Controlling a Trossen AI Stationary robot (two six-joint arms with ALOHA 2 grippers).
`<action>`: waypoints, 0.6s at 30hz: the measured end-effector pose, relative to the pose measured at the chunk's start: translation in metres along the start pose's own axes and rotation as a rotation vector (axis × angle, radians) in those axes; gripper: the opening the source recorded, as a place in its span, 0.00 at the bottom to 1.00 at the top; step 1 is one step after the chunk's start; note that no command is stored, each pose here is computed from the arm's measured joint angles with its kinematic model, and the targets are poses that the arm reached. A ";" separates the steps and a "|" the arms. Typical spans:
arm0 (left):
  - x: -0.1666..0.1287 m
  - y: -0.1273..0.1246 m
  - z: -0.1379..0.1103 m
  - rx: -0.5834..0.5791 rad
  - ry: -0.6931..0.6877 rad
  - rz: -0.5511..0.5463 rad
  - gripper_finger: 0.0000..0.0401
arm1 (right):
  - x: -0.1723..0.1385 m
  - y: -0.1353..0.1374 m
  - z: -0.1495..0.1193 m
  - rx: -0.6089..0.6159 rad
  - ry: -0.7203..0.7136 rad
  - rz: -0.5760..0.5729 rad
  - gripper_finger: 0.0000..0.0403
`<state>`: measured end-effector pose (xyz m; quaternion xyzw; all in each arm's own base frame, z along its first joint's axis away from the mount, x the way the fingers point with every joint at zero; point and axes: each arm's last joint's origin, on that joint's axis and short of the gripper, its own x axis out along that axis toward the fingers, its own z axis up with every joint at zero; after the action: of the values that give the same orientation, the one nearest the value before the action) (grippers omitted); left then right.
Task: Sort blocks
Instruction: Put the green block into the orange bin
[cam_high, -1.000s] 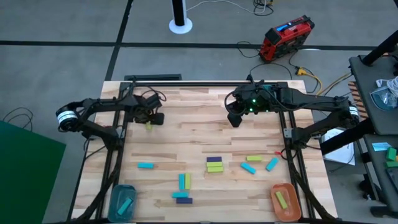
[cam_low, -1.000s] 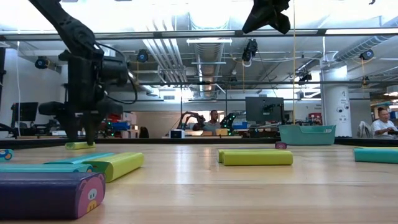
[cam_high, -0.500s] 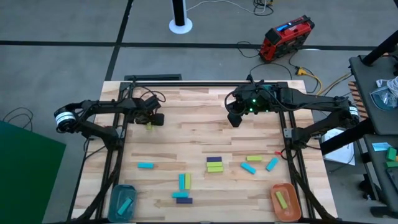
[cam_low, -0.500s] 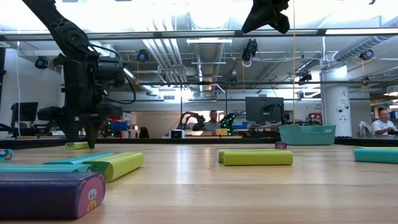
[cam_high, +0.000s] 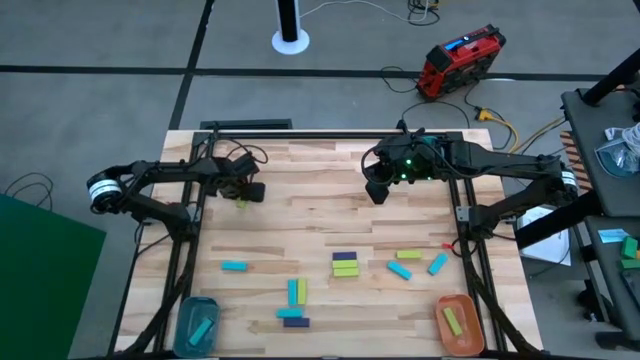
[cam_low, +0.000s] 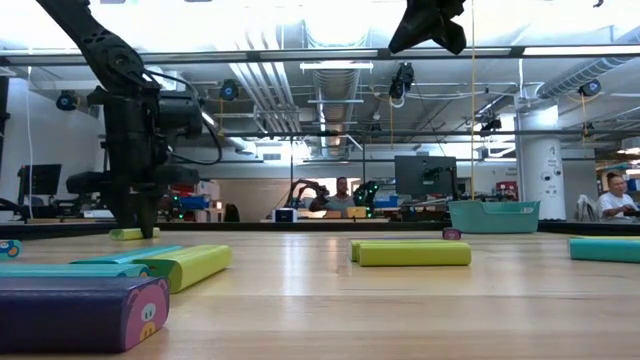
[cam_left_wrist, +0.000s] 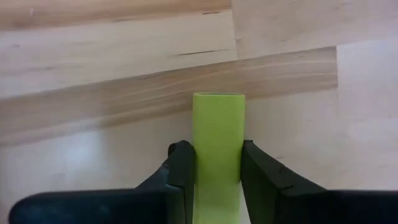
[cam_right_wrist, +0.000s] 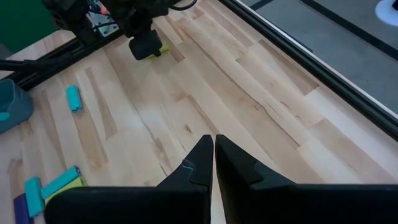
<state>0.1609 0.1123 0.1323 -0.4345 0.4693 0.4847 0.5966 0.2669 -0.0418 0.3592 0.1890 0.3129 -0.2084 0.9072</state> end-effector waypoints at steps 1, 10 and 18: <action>-0.001 -0.001 0.000 0.020 0.001 -0.004 0.18 | 0.000 0.000 0.000 0.000 0.000 0.000 0.02; -0.046 -0.044 0.016 0.430 -0.028 -0.298 0.18 | 0.005 0.001 -0.001 0.170 0.022 0.010 0.02; -0.119 -0.097 0.023 0.757 -0.262 -0.490 0.18 | 0.034 0.004 -0.005 0.499 0.138 0.029 0.02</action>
<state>0.2495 0.0999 0.2595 -0.2196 0.4173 0.1751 0.8643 0.2910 -0.0451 0.3339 0.4251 0.3104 -0.2528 0.8118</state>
